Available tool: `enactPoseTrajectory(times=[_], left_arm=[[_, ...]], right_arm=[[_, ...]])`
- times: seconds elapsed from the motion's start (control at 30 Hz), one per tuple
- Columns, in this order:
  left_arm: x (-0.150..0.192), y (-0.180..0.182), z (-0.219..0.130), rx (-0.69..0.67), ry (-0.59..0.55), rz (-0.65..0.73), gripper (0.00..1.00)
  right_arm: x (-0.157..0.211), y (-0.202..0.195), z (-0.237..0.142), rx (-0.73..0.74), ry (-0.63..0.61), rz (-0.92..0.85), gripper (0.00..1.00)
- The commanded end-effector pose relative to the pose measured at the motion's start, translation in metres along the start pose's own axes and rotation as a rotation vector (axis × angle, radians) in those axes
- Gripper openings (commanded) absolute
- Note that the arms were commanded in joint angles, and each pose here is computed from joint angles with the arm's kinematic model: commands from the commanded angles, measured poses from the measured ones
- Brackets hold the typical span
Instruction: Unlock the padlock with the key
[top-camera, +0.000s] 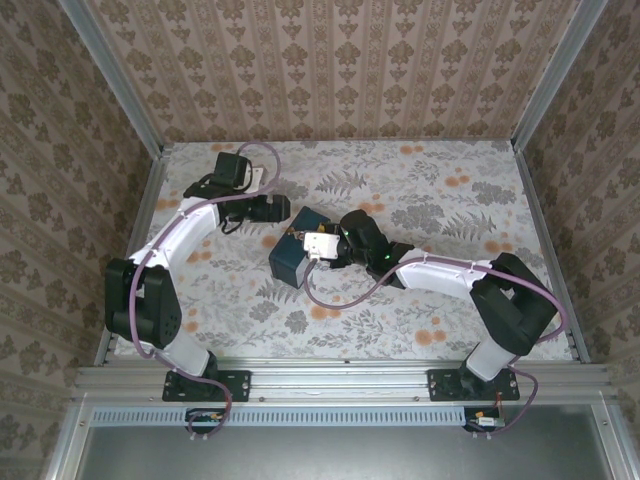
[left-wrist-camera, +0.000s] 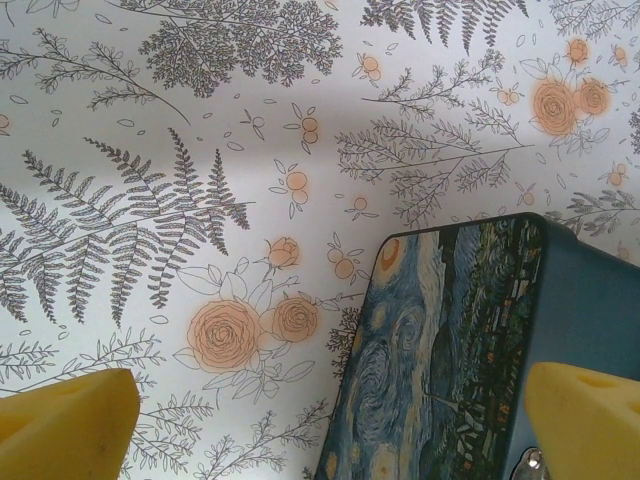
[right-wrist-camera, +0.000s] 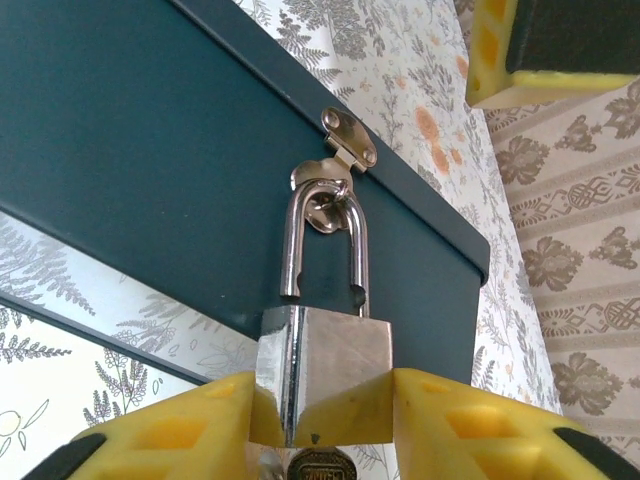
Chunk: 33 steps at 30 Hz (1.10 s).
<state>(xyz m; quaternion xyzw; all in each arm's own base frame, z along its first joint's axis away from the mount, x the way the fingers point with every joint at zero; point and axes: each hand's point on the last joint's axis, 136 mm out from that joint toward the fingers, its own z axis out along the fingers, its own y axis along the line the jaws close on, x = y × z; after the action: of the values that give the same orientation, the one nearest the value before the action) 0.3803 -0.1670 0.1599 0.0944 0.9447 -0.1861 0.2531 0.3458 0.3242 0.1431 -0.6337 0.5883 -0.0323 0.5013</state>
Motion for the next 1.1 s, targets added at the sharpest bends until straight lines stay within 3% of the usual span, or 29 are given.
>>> enactPoseTrajectory(times=[0.0,0.37,0.57,0.8,1.07], left_arm=[[-0.007,-0.007,-0.014,0.024,-0.027,0.02,1.0],[0.001,-0.013,-0.006,0.048,-0.001,0.028,1.0],[0.01,-0.018,-0.001,0.043,0.027,0.044,1.0],[0.02,-0.019,-0.005,0.05,0.034,0.025,1.0],[0.02,-0.027,-0.013,0.083,0.033,0.024,1.0]], right_arm=[[-0.01,-0.007,0.0,0.022,-0.029,0.012,0.37],[-0.021,-0.017,-0.012,0.016,-0.041,0.113,0.31],[-0.028,-0.024,-0.02,-0.05,-0.051,0.307,0.25],[-0.012,-0.017,-0.013,-0.115,0.039,0.426,0.23],[-0.006,-0.022,-0.005,-0.211,0.053,0.559,0.27]])
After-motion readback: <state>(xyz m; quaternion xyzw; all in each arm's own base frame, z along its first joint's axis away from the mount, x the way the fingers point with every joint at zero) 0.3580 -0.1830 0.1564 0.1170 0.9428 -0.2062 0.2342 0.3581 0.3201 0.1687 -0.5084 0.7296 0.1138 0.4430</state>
